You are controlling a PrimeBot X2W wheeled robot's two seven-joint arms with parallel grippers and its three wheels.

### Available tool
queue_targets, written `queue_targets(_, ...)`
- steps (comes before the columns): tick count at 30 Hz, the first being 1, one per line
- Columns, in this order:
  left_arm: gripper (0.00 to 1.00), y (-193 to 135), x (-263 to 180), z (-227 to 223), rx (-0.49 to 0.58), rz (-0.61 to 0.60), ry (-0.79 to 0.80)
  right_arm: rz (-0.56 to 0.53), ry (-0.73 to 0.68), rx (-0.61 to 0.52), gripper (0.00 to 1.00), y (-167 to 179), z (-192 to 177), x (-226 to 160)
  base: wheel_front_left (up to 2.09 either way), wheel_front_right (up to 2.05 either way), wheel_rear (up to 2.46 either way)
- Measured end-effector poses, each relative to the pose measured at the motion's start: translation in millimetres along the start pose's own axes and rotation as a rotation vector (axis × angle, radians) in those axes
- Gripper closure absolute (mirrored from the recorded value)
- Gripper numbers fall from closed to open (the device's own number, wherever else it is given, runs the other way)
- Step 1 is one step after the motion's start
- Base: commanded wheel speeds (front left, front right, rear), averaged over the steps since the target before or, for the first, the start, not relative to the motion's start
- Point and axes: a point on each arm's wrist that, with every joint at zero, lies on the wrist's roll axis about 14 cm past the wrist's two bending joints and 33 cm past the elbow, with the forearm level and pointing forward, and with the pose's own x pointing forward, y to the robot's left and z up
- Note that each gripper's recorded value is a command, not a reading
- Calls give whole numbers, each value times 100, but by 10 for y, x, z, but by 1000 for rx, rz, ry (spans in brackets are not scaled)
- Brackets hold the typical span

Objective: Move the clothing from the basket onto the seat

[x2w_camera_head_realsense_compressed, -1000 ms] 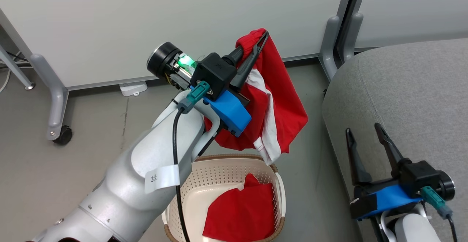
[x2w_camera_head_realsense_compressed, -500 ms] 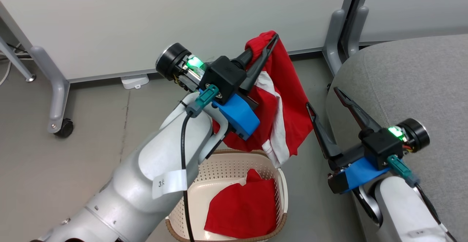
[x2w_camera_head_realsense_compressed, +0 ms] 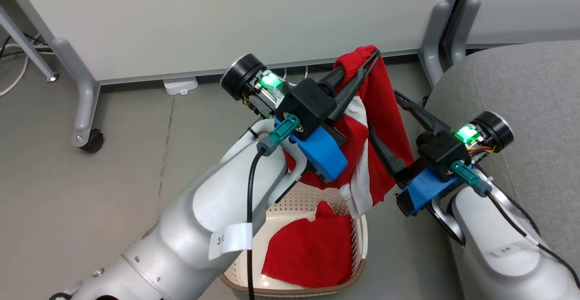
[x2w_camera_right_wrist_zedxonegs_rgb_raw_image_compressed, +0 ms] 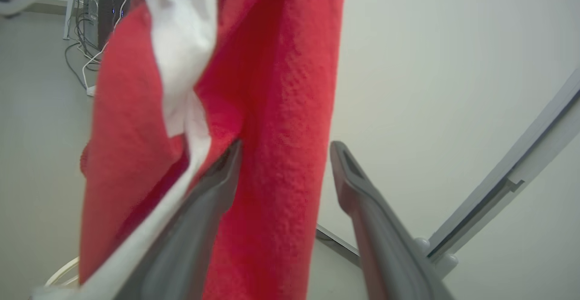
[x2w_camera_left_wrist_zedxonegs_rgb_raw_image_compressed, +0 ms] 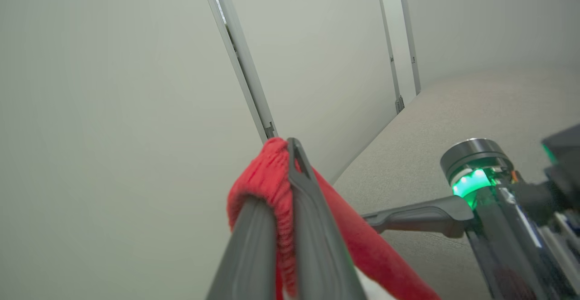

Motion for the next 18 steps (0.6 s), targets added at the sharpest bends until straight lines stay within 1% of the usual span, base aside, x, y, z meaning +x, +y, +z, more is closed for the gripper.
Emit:
queue_targets(4, 100, -14, 12, 13, 3, -9, -7, 35, 24, 2, 0, 65, -84, 73, 0, 0, 0)
queue_targets(5, 100, -19, 15, 17, 3, -10, -9, 42, 34, 6, 45, 83, -116, 83, 0, 0, 0)
queue_targets(6, 100, -23, 16, 18, 2, -12, -10, 47, 37, 10, 85, 96, -129, 93, 0, 0, 0)
queue_targets(7, 100, -26, 15, 16, 2, -14, -9, 53, 41, 13, 100, 112, -142, 100, 0, 0, 0)
queue_targets(18, 100, -41, 19, 31, 7, -19, -12, 63, 55, 32, 100, 128, -172, 102, 0, 0, 0)
